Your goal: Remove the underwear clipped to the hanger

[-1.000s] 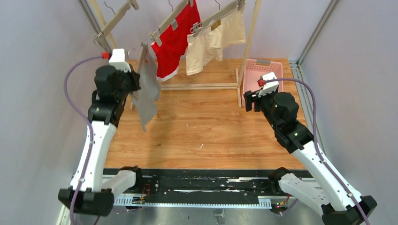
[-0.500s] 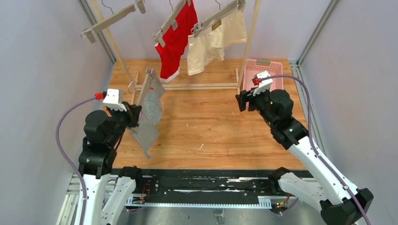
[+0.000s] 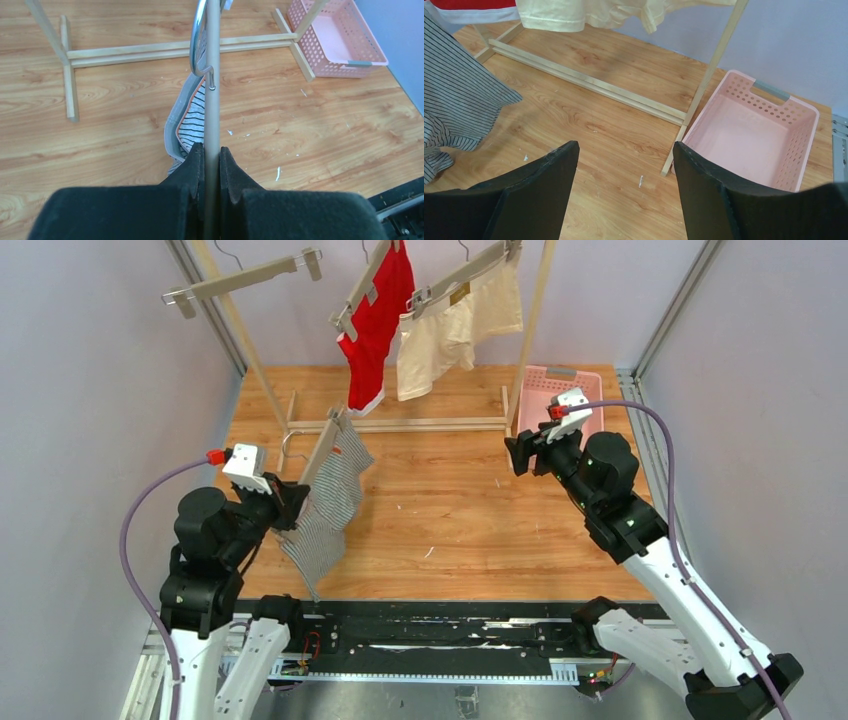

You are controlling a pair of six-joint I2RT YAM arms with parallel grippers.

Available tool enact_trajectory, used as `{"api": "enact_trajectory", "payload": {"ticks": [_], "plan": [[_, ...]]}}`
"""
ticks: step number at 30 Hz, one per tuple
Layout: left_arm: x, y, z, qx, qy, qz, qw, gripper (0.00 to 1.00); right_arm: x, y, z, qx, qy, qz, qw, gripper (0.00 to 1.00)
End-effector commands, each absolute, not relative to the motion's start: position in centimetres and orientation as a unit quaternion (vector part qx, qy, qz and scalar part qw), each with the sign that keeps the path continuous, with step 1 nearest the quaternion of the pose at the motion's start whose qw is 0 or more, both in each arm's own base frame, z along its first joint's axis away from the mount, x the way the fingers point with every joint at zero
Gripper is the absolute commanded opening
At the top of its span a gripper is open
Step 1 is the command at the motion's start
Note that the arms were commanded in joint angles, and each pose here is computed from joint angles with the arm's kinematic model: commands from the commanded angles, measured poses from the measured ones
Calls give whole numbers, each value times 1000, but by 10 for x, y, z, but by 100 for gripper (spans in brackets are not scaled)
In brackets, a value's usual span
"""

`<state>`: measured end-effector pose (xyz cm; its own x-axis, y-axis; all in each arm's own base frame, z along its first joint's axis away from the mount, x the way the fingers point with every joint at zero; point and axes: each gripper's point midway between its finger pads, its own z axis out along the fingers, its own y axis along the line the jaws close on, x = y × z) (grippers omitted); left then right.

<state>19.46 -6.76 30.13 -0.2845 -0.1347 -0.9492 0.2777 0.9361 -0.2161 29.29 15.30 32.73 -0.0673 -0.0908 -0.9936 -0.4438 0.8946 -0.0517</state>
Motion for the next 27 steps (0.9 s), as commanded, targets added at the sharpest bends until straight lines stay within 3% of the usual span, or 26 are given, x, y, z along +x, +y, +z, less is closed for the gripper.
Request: {"api": "enact_trajectory", "payload": {"ticks": [1, 21, 27], "plan": [[183, -75, 327, 66, 758, -193, 619, 0, 287, 162, 346, -185, 704, 161, 667, 70], [156, -91, 315, 104, 799, -231, 545, 0, 275, 147, 325, -174, 714, 145, 662, 72], [175, -88, 287, 107, 822, -210, 518, 0, 288, 154, 326, -181, 718, 139, 657, 74]]}}
